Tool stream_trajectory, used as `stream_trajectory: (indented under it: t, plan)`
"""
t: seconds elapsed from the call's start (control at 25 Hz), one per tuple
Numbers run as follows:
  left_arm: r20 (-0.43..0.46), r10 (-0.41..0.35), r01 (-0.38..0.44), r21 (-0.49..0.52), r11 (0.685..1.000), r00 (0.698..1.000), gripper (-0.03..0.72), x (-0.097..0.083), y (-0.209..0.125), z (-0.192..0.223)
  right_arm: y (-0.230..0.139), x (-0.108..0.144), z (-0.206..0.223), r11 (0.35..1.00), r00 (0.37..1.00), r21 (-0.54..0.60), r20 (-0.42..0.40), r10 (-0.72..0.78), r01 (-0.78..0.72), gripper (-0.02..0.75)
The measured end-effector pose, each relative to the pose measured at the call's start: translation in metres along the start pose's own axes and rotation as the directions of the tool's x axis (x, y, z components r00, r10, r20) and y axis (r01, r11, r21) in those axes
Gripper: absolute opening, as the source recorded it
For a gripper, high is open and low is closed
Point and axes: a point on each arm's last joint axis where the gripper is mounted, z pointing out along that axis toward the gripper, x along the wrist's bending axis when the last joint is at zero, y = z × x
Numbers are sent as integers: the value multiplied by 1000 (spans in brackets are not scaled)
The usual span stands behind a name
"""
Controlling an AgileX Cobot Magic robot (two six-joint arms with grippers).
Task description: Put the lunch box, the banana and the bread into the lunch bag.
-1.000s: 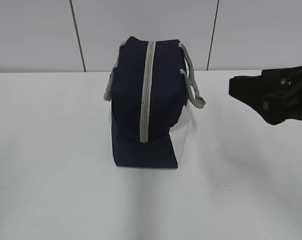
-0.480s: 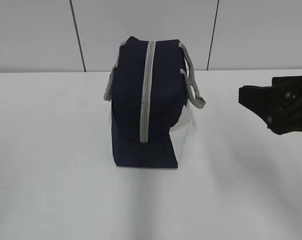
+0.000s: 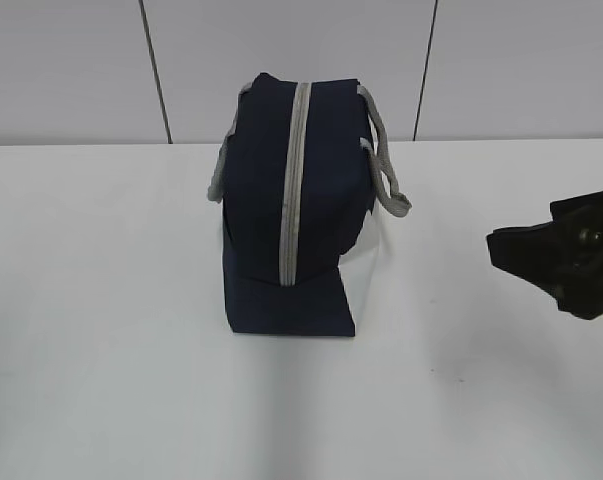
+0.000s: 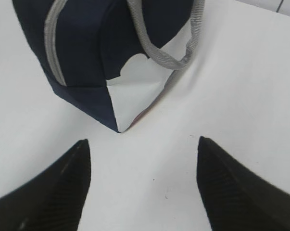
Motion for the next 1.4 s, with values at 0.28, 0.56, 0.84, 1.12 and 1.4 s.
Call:
stream_trajectory:
  t: [0.28, 0.56, 0.84, 1.12, 1.4]
  plan:
    - [7, -4, 4, 0, 1000, 1000, 287, -1, 0, 0, -5, 9, -27, 999, 997, 42, -82, -14, 17, 510]
    - [9, -5, 5, 0, 1000, 1000, 274, -1, 0, 0, -25, 13, -62, 989, 996, 147, -84, 3, 9, 510]
    - [11, -5, 5, 0, 1000, 1000, 267, -1, 0, 0, -52, 7, -110, 982, 996, 173, 63, 70, -80, 509]
    - [12, -6, 6, 0, 1000, 1000, 260, -1, 0, 0, -80, 10, -138, 982, 970, 67, 180, 165, -179, 509]
    - [13, -7, 7, 0, 1000, 1000, 244, -1, 0, 0, -108, 15, -143, 980, 958, 53, 230, 173, -189, 509]
